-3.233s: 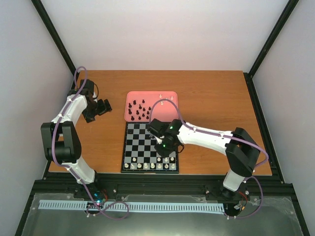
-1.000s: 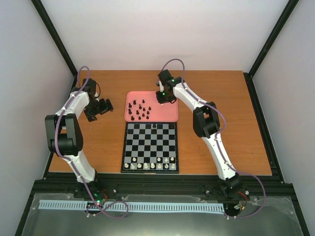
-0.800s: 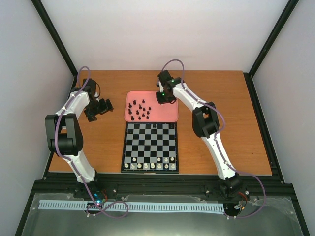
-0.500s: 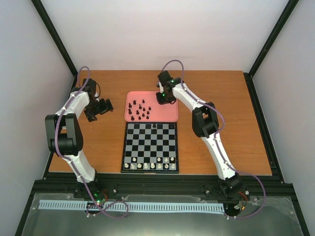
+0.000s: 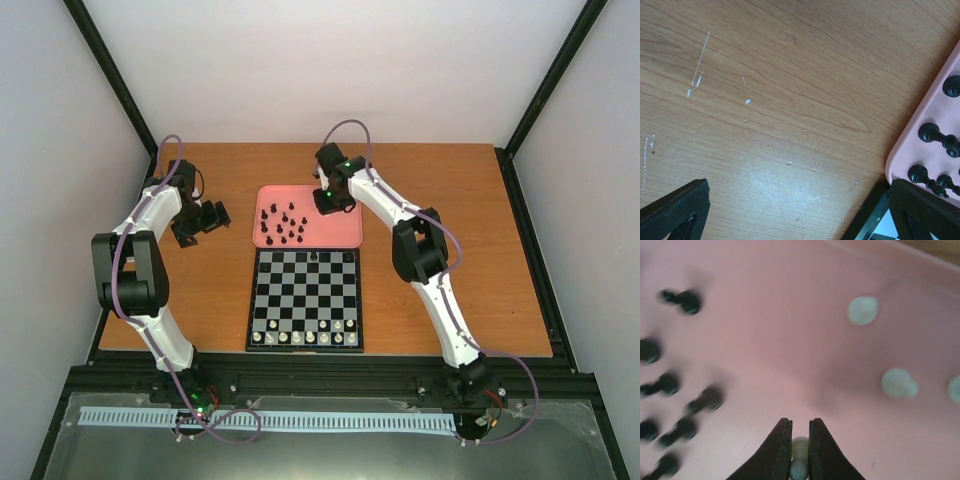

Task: Set up the chess pieces on the board
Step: Pick up the chess piece from the storage box, then place the chess piece on the chessboard.

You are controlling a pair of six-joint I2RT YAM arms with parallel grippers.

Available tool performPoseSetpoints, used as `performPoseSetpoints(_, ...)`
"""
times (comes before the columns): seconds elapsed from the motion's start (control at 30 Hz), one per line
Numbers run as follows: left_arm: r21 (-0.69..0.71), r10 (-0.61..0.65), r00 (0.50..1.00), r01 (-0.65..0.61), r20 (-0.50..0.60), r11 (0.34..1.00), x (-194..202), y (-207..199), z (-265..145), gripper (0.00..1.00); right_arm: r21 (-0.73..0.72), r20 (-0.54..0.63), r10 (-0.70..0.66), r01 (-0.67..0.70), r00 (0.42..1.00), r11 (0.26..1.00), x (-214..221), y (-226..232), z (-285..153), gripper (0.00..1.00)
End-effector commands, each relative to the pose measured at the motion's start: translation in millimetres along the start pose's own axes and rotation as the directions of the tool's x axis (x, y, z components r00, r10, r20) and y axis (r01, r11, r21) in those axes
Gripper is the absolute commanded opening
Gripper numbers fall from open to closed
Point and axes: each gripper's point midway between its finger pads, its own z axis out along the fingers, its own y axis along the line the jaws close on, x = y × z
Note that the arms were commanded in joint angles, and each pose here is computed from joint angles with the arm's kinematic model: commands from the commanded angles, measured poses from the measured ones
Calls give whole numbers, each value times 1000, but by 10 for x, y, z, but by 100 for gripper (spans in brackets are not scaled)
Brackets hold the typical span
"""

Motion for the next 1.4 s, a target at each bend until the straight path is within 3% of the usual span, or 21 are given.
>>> performPoseSetpoints(0.0,23,27,999,-28,44,999,-76,-84,-174,100,-51,87,-89,94,992,994,-43,532,-835,10)
performPoseSetpoints(0.3,33,29,998,-31,62,999,-58,-87,-234,100,-125,11,-173,173,985,977,1092,1144,-1256,10)
performPoseSetpoints(0.6,36,26,996,-30,85,999,-57,-85,-298,100,-155,-21,-323,316,946,936,2030,1553,-1237,11)
performPoseSetpoints(0.93,39,29,993,-34,113,999,-59,-84,-377,100,-210,-20,-402,390,915,897,2425,1871,-1184,11)
performPoseSetpoints(1.37,39,33,991,-38,128,999,-27,-72,-424,100,-235,-66,-404,380,912,895,2682,1882,-1070,11)
